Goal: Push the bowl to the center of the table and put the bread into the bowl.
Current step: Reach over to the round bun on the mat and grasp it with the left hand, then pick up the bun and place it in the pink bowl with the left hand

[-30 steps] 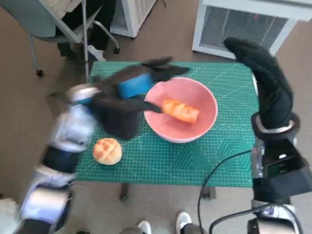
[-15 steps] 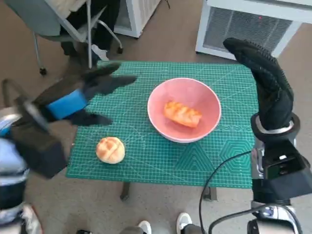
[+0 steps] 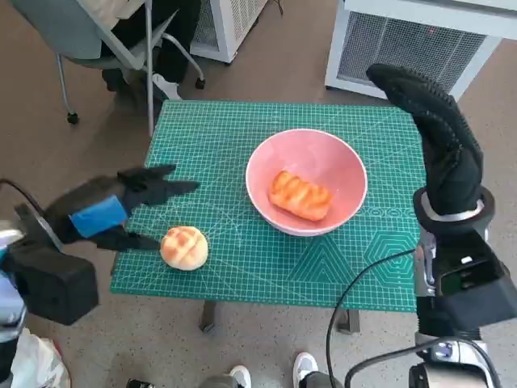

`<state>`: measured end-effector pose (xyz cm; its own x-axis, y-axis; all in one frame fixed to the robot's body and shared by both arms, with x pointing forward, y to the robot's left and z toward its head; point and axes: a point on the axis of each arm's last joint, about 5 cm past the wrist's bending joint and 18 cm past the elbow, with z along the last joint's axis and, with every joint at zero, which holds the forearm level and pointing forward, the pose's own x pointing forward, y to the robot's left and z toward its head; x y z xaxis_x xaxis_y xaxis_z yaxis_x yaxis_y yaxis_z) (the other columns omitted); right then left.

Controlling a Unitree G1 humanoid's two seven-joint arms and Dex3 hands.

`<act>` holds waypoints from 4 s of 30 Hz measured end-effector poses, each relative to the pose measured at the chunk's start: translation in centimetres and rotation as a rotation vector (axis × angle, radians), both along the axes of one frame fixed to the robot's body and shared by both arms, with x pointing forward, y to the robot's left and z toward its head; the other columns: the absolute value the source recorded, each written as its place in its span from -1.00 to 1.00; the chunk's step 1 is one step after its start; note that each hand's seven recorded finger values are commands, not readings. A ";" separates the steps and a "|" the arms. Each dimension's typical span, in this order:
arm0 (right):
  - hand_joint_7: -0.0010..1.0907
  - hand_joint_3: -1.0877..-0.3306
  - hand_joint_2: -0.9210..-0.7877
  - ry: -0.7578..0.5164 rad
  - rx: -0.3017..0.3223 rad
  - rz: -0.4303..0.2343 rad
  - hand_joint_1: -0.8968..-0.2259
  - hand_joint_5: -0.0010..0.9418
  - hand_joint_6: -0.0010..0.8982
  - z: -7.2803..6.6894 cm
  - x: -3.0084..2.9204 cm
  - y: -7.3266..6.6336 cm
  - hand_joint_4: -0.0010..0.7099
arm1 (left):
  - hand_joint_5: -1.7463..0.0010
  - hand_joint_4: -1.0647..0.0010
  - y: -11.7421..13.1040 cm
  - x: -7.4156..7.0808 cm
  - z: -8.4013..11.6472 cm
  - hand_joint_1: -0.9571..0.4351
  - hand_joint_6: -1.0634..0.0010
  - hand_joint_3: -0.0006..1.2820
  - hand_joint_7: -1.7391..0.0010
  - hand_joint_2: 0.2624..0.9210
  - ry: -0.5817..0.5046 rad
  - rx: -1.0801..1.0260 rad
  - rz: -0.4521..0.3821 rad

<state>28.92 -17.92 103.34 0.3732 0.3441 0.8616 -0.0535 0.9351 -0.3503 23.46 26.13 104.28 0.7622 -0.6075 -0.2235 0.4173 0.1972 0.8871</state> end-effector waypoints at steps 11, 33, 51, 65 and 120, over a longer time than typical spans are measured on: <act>0.19 -0.15 -1.00 0.002 -0.012 0.002 -0.01 -0.99 -0.99 0.0 0.04 -0.1 -0.18 | 1.00 0.53 -0.1 0.8 -2.4 0.13 0.26 -1.00 0.97 0.81 0.138 0.068 0.037; 0.19 -0.15 -1.00 0.002 -0.019 0.006 0.00 -1.00 -0.99 0.0 0.04 -0.1 -0.18 | 0.34 -0.03 -1.4 2.9 -6.7 0.08 -0.03 -0.83 -0.03 0.98 0.331 0.184 0.085; 0.19 -0.15 -1.00 0.003 -0.016 0.001 -0.02 -1.00 -0.99 0.1 0.04 -0.2 -0.18 | -0.53 0.01 -1.1 3.1 -0.8 0.38 -0.14 -0.77 -0.38 1.00 0.040 -0.054 0.028; 0.19 -0.15 -1.00 -0.001 -0.020 -0.001 -0.04 -1.00 -0.99 0.1 0.06 -0.2 -0.18 | -0.35 -0.18 -4.5 3.4 7.8 0.38 -0.26 -0.87 -0.36 0.99 -0.422 -0.242 -0.088; 0.19 -0.14 -1.00 -0.018 -0.022 -0.028 0.10 -1.00 -1.00 0.4 -0.51 -0.8 -0.20 | 1.00 1.00 -17.5 12.8 0.0 -0.12 0.83 -0.91 0.82 1.00 0.139 0.042 -0.082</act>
<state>28.41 -18.70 103.76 0.3674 0.3528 0.8605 -0.0208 0.9281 -0.3717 36.28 8.59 104.23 0.6706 -0.6543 -0.3494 0.5495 0.1219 0.8265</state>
